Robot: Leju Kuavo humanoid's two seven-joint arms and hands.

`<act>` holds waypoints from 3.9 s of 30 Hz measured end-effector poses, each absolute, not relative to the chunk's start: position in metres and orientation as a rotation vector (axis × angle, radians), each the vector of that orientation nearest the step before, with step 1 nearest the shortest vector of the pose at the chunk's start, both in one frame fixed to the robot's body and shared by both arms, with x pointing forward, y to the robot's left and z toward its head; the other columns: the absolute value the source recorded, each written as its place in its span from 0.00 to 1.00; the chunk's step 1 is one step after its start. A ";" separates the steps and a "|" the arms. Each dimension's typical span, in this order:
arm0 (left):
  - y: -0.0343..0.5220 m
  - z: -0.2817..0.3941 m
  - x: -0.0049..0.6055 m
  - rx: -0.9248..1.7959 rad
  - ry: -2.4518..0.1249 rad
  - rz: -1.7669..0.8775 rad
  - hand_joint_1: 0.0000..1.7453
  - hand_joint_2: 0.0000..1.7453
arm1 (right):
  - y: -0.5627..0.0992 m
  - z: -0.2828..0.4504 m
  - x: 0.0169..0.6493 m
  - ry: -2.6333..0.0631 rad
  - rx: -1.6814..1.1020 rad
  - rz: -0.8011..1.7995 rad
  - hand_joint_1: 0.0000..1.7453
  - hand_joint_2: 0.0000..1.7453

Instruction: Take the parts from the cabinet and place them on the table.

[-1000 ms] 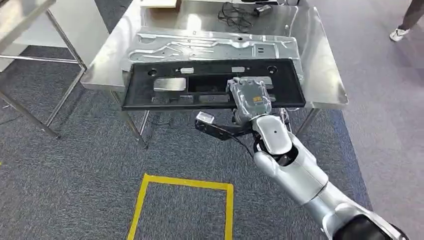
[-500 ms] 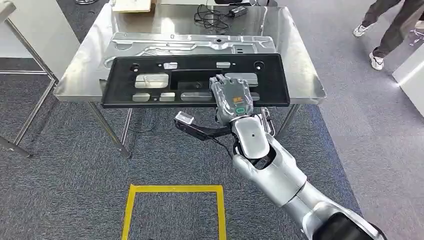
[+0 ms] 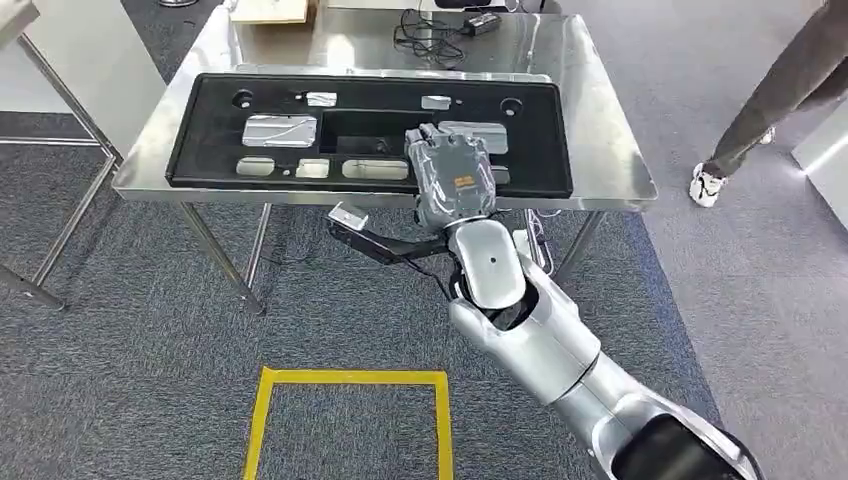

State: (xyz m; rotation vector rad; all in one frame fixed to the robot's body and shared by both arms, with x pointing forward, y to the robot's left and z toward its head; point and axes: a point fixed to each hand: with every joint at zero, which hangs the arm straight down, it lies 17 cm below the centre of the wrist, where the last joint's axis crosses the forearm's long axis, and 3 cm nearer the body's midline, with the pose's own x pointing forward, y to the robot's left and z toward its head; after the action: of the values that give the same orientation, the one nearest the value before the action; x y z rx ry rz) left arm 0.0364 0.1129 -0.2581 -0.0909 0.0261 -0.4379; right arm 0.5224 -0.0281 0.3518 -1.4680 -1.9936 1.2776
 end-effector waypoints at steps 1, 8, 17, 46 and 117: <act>0.112 -0.258 0.036 -0.096 0.028 -0.428 0.00 1.00 | -0.029 0.350 0.521 -1.997 -1.465 1.281 1.00 1.00; 0.110 -0.257 0.034 -0.105 0.033 -0.408 0.00 1.00 | -0.040 0.349 0.521 -1.993 -1.472 1.275 1.00 1.00; 0.104 -0.257 0.030 -0.093 0.024 -0.404 0.00 1.00 | -0.095 0.330 0.515 -1.970 -1.462 1.233 1.00 1.00; 0.102 -0.258 0.044 -0.090 -0.059 -0.379 0.00 1.00 | -0.217 0.341 0.518 -1.816 -1.572 1.243 1.00 1.00; 0.098 -0.256 0.048 -0.098 -0.083 -0.342 0.00 1.00 | -0.248 0.276 0.570 -1.562 -1.521 1.280 1.00 1.00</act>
State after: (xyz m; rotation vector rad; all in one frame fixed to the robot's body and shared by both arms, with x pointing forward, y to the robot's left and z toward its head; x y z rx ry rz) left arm 0.0478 0.0978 -0.2564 -0.0982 -0.0828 -0.3416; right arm 0.5699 -0.2483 0.2758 -1.5209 -1.5624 1.2798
